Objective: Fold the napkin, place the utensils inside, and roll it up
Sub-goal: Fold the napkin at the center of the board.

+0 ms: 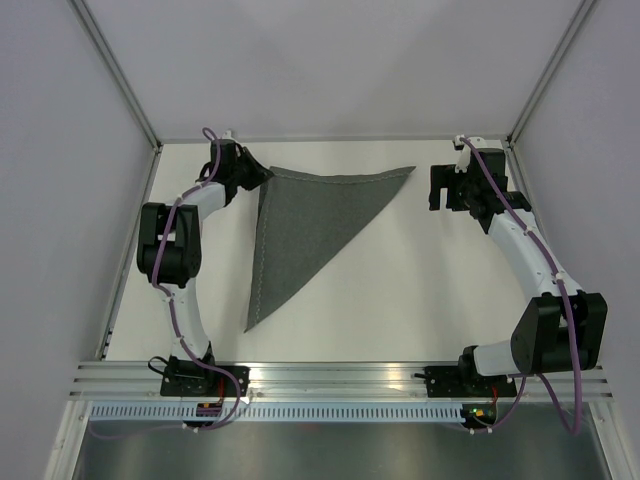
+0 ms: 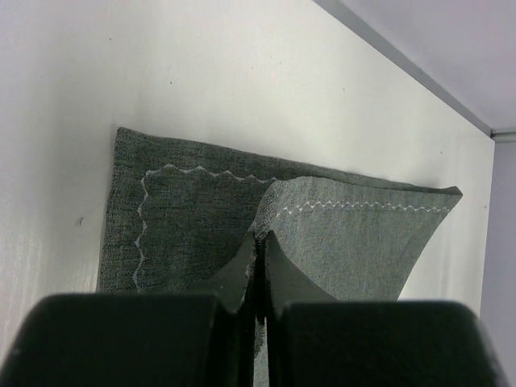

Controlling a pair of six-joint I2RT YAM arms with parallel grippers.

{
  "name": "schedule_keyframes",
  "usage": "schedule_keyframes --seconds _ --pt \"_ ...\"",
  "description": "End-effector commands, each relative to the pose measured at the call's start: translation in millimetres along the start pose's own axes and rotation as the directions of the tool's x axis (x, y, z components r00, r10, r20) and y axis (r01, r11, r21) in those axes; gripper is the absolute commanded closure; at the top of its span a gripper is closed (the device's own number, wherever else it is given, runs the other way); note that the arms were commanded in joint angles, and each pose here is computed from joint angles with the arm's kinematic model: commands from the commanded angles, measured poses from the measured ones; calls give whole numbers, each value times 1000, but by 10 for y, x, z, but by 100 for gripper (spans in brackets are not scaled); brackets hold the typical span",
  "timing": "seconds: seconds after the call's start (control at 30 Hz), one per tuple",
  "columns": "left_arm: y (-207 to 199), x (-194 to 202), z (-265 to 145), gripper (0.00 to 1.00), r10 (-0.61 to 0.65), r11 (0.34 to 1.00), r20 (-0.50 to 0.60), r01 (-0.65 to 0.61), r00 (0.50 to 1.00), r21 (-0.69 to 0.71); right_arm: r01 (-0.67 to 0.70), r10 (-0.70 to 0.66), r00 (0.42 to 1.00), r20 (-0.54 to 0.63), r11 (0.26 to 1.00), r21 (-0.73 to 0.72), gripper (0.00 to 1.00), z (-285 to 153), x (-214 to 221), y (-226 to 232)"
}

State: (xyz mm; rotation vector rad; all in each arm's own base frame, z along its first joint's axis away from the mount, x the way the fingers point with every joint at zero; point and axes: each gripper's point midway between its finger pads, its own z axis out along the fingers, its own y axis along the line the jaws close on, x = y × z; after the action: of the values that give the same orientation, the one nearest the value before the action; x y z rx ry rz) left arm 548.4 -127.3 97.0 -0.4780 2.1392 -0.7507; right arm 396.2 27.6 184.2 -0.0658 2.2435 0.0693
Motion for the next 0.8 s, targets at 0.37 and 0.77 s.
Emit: schedule_keyframes --seconds 0.37,0.77 --pt "-43 -198 40 98 17 999 19 -18 1000 34 6 -6 1000 -19 1000 12 2 17 44 -2" --pt "109 -158 83 98 3 1000 9 -3 1000 7 7 -7 1000 -25 1000 9 2 30 59 6"
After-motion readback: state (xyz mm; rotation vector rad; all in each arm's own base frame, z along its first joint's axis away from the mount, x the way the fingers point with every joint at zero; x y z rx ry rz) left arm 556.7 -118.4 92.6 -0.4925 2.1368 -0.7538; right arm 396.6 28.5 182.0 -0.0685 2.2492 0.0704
